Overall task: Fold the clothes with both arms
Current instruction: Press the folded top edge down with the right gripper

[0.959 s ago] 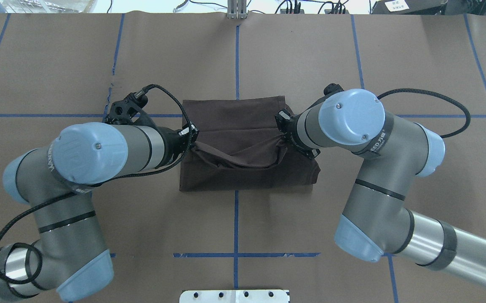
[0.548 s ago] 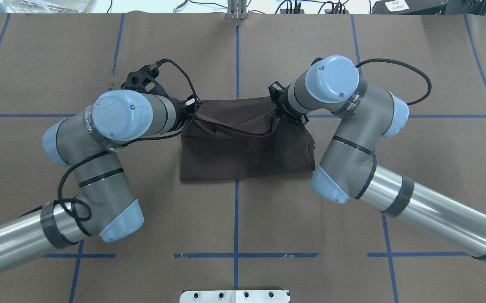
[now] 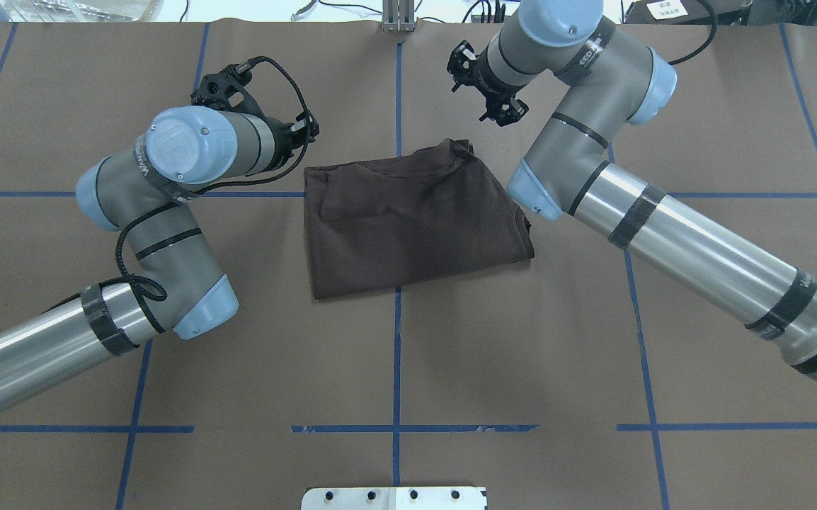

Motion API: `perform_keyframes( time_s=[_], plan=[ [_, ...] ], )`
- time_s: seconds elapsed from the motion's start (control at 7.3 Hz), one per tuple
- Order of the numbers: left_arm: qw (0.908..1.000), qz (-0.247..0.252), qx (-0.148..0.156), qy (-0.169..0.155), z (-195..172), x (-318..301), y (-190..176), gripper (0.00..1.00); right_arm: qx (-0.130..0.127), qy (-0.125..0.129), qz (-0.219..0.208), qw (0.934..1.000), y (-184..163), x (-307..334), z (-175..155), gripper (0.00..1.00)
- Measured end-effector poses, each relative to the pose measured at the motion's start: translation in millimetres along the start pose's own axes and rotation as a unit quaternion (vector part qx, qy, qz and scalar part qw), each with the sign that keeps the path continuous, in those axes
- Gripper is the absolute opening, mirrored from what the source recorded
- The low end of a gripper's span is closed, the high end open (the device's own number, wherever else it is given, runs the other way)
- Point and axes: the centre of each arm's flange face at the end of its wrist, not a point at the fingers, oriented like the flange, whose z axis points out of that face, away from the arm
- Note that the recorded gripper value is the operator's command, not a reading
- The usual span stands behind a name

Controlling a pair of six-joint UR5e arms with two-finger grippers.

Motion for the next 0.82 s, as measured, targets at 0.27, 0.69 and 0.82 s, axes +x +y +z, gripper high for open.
perform_keyframes(
  time_s=[0.27, 0.69, 0.82],
  plan=[
    [0.9995, -0.001, -0.027, 0.017, -32.7, -8.4, 2.0, 0.42, -0.011, 0.001, 0.000, 0.9999, -5.9, 0.6, -5.2, 0.29],
    [0.9988, 0.001, -0.044, 0.022, -43.8, -10.7, 3.1, 0.42, -0.037, 0.014, -0.023, 0.9989, 55.9, 12.0, 20.2, 0.00],
    [0.9987, 0.000, -0.045, 0.024, -45.6, -9.9, 2.5, 0.42, -0.042, 0.015, -0.036, 0.9983, 84.4, 13.7, 29.8, 0.00]
  ],
)
